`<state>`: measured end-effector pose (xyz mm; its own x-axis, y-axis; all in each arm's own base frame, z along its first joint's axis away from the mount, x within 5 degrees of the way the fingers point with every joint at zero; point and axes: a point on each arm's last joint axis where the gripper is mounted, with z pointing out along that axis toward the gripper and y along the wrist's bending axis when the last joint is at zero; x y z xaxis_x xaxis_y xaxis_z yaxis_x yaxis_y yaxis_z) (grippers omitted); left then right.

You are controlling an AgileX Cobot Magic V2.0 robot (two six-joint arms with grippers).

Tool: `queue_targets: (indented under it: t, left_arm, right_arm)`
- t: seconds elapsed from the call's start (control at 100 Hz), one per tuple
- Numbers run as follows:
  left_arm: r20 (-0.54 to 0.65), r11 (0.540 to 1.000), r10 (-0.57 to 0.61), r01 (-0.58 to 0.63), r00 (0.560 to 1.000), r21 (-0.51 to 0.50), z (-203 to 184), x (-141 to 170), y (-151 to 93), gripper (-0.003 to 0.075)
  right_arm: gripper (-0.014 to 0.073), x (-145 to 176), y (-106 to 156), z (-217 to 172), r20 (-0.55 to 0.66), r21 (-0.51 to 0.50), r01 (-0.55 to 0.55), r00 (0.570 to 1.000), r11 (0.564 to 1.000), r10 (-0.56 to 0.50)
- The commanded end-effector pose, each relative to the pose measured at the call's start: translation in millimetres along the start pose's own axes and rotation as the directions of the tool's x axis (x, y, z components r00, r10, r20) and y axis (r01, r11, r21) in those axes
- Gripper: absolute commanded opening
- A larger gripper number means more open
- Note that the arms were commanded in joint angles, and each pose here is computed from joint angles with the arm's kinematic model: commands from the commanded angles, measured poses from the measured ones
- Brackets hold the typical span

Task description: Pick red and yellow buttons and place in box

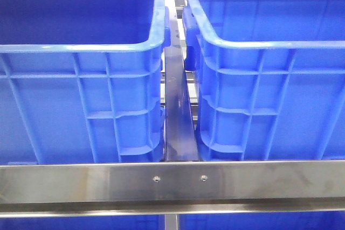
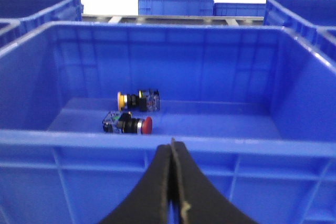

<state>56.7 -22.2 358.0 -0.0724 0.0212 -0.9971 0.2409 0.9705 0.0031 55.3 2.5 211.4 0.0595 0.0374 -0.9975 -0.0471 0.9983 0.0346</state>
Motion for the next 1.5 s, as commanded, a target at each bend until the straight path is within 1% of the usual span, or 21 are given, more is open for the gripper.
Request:
queue_targets:
  t: [0.0, 0.03, 0.21, 0.42, 1.42, 1.49]
  left_arm:
    - [0.085, 0.999, -0.023, 0.025, 0.996, -0.028, -0.8, -13.6, 2.7, -0.0019]
    - [0.085, 0.999, -0.023, 0.025, 0.996, -0.028, -0.8, -13.6, 2.7, -0.0019]
    - [0.085, 0.999, -0.023, 0.025, 0.996, -0.028, -0.8, -13.6, 2.7, -0.0019]
    - [0.085, 0.999, -0.023, 0.025, 0.996, -0.028, -0.8, -13.6, 2.7, -0.0019]
    - [0.085, 1.0, -0.023, 0.024, 0.996, -0.016, -0.9, -13.6, 2.0, -0.0019]
    - [0.088, 1.0, 0.006, -0.004, 0.996, -0.026, -1.0, -14.0, 3.0, -0.0019]
  right_arm:
    - [-0.0067, -11.2, 0.8, -2.6, 0.166, -0.01, 0.01, 0.986, 1.0, -0.008]
    - [-0.0067, -8.1, 0.8, -2.3, 0.18, -0.011, 0.009, 0.984, 1.0, -0.007]
    - [-0.0067, -12.4, 1.1, -3.3, 0.227, -0.014, 0.008, 0.974, 1.0, -0.005]
    - [-0.0067, -10.6, 1.0, -2.8, 0.207, -0.014, 0.006, 0.978, 1.0, -0.003]
    - [-0.0067, -10.6, 1.0, -2.8, 0.207, -0.014, 0.006, 0.978, 1.0, -0.003]
    - [-0.0067, -10.6, 1.0, -2.8, 0.207, -0.014, 0.006, 0.978, 1.0, -0.003]
